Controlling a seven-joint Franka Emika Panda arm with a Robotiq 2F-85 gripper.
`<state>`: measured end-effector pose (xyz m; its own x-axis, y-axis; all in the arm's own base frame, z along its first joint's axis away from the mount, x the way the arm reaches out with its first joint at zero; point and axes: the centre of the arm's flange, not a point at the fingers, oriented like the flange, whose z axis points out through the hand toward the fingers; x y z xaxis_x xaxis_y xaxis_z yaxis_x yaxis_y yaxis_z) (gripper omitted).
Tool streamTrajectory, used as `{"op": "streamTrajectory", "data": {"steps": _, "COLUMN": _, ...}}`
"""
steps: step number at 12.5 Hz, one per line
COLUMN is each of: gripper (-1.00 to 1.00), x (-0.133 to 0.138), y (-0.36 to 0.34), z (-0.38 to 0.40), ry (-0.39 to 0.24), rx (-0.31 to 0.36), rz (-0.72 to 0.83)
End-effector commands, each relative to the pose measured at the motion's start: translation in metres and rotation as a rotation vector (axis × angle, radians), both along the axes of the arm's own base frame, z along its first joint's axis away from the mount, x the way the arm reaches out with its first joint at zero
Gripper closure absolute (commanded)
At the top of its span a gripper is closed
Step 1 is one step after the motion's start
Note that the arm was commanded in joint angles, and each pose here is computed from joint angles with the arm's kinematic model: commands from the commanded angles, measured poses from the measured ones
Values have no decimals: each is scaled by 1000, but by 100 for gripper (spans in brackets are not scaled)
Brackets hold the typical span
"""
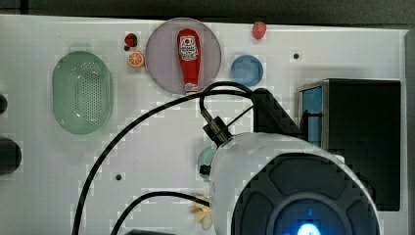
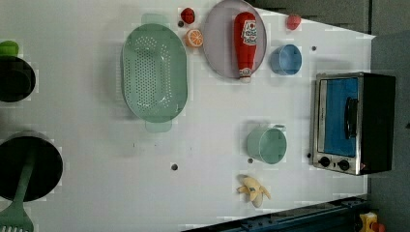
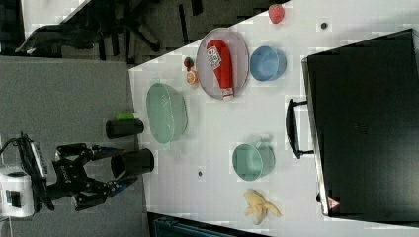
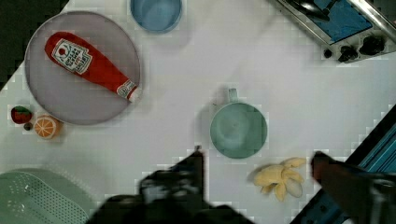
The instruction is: Flap open oven.
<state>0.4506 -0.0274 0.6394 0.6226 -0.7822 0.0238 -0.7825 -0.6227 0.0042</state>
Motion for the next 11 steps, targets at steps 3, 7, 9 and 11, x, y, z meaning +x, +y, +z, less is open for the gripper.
{"op": "streamTrajectory", "data": {"steps": 3, "gripper": 55, "x": 10, "y": -17, "z": -32, "ry": 68, "rx": 15, "rz": 26}}
{"op": "streamTrajectory", "data": {"steps": 7, "gripper": 65, "x": 16, "y": -57, "z": -53, "ry": 95, "rx": 40, "rz": 111}}
{"op": "streamTrajectory", "data": {"steps": 9, "gripper": 65, "x": 19, "y": -87, "z": -73, "ry": 108, "rx": 52, "rz": 268}}
{"op": "streamTrajectory", "data": {"steps": 11, "gripper": 65, "x": 24, "y": -116, "z": -98, "ry": 90, "rx": 42, "rz": 444}}
